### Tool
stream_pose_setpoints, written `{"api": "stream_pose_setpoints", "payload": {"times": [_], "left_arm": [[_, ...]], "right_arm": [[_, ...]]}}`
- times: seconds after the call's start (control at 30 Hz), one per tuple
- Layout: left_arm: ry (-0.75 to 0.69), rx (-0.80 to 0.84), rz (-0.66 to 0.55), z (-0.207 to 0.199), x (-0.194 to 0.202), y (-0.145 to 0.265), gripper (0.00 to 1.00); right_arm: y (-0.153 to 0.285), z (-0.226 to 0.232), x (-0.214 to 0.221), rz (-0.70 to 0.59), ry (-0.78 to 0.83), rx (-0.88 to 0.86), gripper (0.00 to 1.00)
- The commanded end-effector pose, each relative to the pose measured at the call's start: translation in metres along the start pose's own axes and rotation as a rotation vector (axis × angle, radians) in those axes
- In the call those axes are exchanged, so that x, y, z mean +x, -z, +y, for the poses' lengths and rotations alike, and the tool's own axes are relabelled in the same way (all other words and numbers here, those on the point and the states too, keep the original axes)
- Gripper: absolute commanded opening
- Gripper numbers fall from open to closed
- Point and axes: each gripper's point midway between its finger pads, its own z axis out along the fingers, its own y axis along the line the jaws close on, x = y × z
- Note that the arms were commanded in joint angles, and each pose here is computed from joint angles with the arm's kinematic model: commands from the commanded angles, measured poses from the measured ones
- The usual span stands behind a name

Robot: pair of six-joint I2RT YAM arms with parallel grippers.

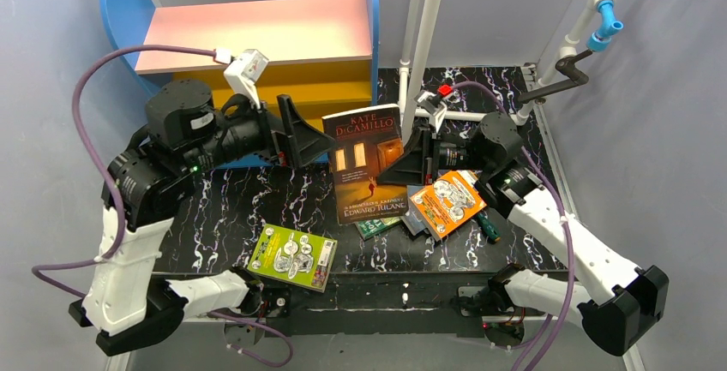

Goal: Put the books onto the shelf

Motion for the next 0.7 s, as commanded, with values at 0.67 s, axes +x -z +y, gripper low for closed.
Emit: {"api": "stream_pose_setpoints", "payload": {"times": [0.67], "left_arm": [[0.122, 0.205, 0.06, 0.002, 0.05, -0.05, 0.87]], "right_arm": [[-0.002, 0.029, -0.036, -0.087, 0.128, -0.037, 0.01]]}}
